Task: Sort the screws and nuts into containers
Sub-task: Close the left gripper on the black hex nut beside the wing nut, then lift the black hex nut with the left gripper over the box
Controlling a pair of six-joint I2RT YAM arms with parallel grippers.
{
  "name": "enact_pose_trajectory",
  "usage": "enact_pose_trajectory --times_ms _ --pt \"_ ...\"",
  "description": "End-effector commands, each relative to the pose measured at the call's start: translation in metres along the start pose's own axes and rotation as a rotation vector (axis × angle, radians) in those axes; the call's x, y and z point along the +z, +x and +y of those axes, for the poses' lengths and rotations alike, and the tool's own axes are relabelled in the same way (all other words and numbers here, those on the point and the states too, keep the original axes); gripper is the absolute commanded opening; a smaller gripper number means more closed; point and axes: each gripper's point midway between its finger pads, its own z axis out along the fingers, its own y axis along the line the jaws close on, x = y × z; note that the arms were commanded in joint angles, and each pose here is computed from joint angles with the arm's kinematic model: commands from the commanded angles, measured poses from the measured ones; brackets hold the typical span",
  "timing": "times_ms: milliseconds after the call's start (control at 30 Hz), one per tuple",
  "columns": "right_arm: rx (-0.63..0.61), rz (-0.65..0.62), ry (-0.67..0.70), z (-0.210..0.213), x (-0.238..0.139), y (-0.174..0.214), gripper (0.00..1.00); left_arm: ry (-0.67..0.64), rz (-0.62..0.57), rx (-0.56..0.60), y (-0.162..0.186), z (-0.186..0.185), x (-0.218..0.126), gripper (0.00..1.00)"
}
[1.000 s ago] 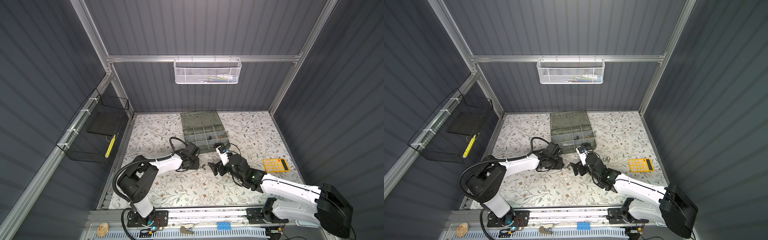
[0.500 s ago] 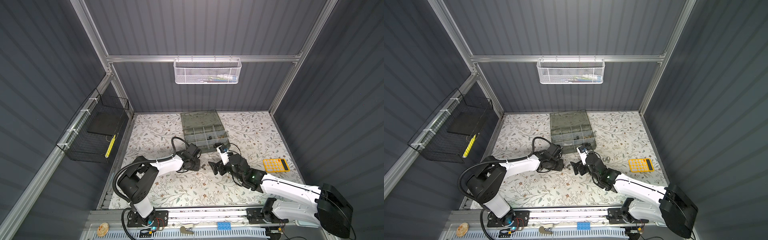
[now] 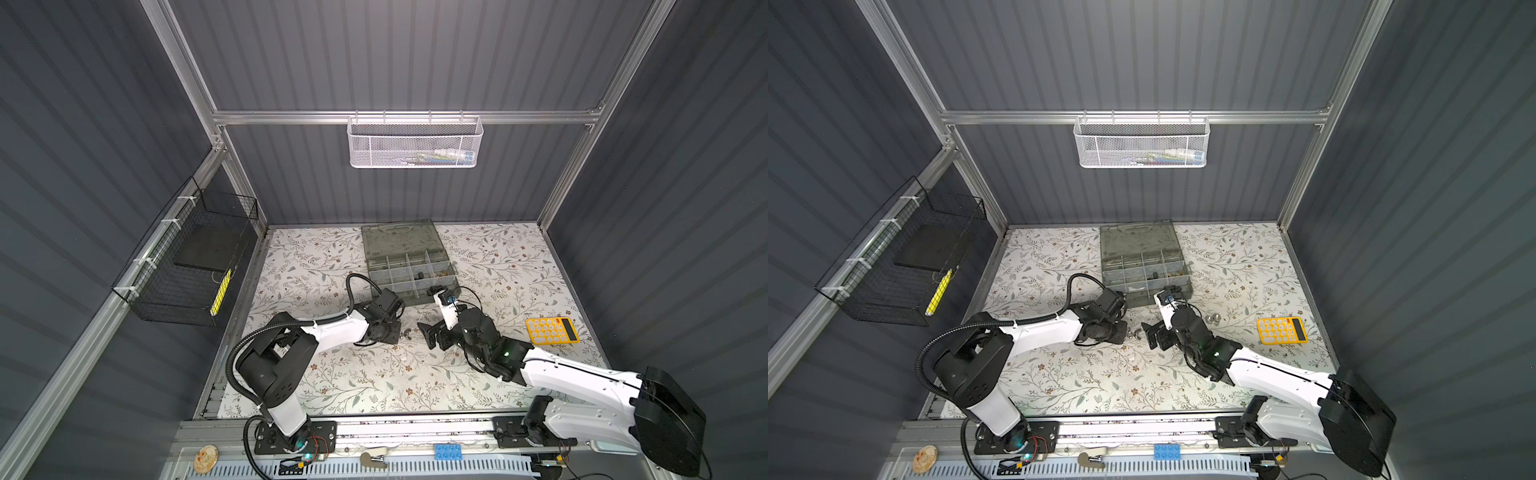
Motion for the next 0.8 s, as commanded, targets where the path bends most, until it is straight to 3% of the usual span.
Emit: enact_pose_trajectory --times_ms 0,767 --pt "0.014 -0.037 0.007 0.0005 -0.0031 -0.0118 0.99 -0.047 0.055 0.034 0.0114 0.0065 0.0071 0.35" --pt "0.012 -0.042 0.025 -0.0026 -0.0032 -0.0124 0.99 -0.074 0.075 0.065 0.0170 0.0078 0.0086 0.27"
